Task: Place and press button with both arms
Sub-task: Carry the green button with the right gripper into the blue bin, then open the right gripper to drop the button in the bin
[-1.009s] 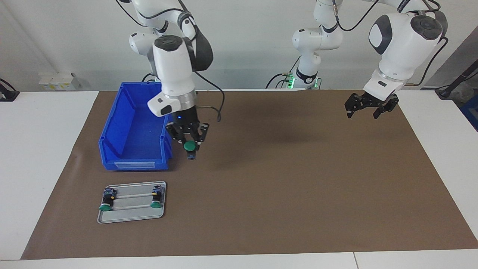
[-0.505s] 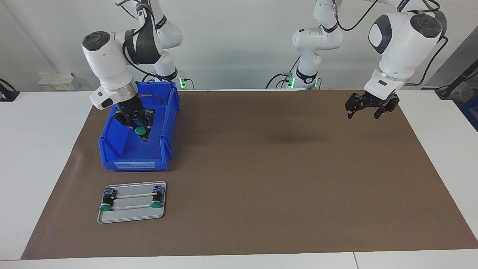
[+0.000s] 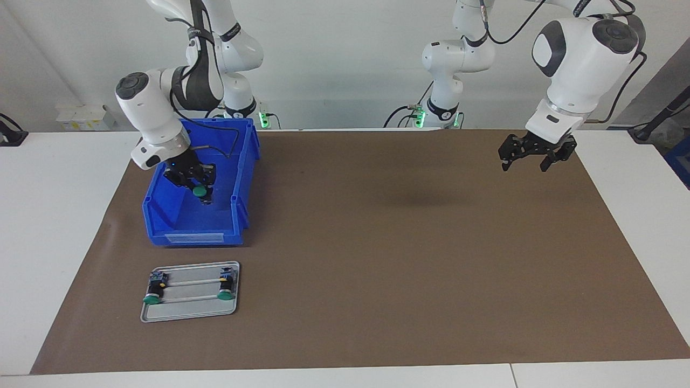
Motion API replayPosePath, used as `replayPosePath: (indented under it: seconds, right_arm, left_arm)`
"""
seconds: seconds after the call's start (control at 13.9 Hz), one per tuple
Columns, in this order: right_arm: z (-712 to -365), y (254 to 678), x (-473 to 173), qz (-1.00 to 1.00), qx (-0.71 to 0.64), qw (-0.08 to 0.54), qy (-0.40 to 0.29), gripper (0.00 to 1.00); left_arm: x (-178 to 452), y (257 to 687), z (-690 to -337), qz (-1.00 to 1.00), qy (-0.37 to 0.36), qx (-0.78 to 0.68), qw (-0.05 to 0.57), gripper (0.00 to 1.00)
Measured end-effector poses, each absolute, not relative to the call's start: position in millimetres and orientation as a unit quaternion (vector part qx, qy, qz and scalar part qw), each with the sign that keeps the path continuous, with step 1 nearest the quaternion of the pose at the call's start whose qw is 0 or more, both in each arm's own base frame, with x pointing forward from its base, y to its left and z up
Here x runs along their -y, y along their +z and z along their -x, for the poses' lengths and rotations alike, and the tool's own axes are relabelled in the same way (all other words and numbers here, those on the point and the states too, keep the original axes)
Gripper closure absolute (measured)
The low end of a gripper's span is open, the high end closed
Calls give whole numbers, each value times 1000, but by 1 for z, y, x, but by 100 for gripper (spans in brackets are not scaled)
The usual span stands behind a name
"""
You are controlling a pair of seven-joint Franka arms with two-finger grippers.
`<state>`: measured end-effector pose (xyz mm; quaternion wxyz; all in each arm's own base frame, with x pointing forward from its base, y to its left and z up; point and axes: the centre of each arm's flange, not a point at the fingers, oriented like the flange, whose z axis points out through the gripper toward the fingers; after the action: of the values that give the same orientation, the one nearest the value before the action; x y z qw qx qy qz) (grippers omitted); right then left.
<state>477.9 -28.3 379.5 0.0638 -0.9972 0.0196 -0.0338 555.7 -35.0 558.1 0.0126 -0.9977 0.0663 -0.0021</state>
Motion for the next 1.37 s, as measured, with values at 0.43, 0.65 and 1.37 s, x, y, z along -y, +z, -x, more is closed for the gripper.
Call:
replayPosePath:
  seconds: [0.43, 0.65, 1.37]
  right_arm:
    - [-462, 349, 31, 997, -18, 65, -27, 59]
    - [-462, 348, 31, 997, -18, 65, -26, 33]
    - [-510, 469, 12, 996, -44, 68, -47, 0]
  left_arm:
    - [34, 558, -556, 998, -2, -65, 13, 0]
    - [33, 559, -556, 998, -2, -65, 13, 0]
    - [33, 559, -556, 998, -3, -65, 13, 0]
